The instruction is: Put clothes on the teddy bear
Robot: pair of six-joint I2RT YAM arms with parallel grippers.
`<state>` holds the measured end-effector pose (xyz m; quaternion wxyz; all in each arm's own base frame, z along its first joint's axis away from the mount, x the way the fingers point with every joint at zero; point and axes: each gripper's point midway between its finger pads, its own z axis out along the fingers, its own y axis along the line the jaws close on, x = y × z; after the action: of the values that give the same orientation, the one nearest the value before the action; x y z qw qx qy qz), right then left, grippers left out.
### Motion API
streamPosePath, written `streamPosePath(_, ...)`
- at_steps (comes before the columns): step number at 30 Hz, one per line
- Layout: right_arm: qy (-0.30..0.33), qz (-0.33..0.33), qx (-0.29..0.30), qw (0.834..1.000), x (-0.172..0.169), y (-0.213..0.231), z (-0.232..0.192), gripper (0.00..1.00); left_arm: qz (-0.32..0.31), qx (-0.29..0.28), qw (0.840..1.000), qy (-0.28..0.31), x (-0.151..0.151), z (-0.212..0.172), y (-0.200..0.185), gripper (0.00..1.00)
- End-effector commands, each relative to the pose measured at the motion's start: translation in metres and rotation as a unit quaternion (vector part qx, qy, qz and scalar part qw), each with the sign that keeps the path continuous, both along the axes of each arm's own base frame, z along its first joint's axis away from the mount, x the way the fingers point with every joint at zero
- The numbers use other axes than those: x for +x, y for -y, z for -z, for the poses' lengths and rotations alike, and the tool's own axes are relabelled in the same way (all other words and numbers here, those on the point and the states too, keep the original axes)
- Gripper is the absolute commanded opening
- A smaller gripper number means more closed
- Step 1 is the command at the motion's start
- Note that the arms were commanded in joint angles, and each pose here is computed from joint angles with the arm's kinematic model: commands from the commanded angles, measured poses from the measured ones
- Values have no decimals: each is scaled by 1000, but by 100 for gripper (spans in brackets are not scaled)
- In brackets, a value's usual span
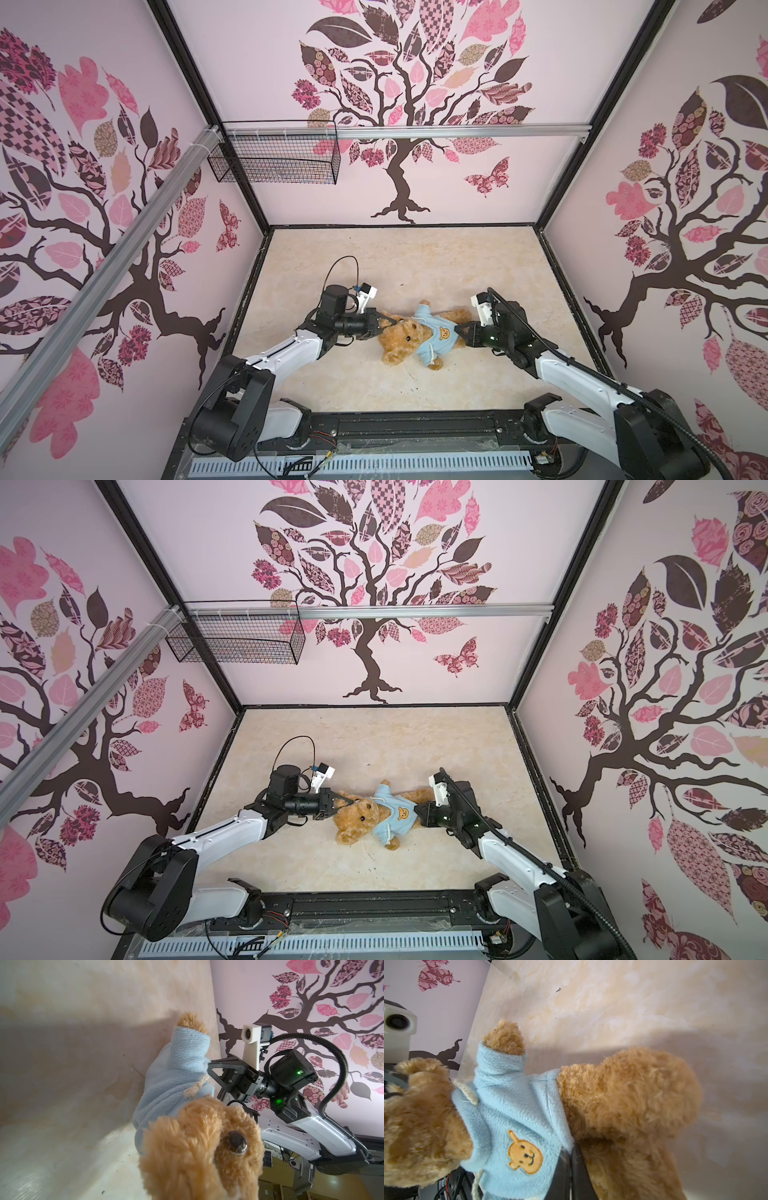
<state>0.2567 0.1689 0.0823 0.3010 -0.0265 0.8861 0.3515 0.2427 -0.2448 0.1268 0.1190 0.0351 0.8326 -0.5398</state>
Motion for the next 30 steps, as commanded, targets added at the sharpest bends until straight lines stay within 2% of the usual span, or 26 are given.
streamPosePath(1, -27, 27, 7, 999, 5, 7, 12, 2, -18, 62, 998, -21, 1, 28, -16, 0)
streamPosePath(4, -27, 0, 38, 999, 6, -6, 5, 6, -26, 80, 996, -18, 6, 32, -19, 1)
streamPosePath(6, -24, -24, 64, 997, 4, -16, -1, 11, -27, 84, 996, -15, 9, 31, -19, 26)
streamPosePath(9, -20, -44, 71, 996, 4, -22, -9, 20, -35, 103, 994, -4, 12, 29, -24, 56)
streamPosePath(12, 13, -33, 35, 999, 9, -13, -26, 30, -58, 150, 987, 27, 16, 25, -39, 69)
streamPosePath(15, 62, -15, 22, 998, 15, -5, -52, 37, -88, 217, 970, 72, 20, 17, -62, 72)
streamPosePath(18, 91, -13, 33, 995, 15, -7, -75, 38, -109, 239, 960, 97, 13, 3, -74, 72)
streamPosePath(23, 128, -51, 7, 990, 14, -37, -94, 40, -90, 270, 950, 130, -31, -5, -66, 72)
streamPosePath(27, 123, -69, 3, 990, 30, -57, -91, 41, -72, 274, 949, 135, -65, 3, -58, 70)
streamPosePath(30, 102, -72, -21, 992, 47, -63, -74, 43, -47, 277, 950, 133, -85, 16, -44, 70)
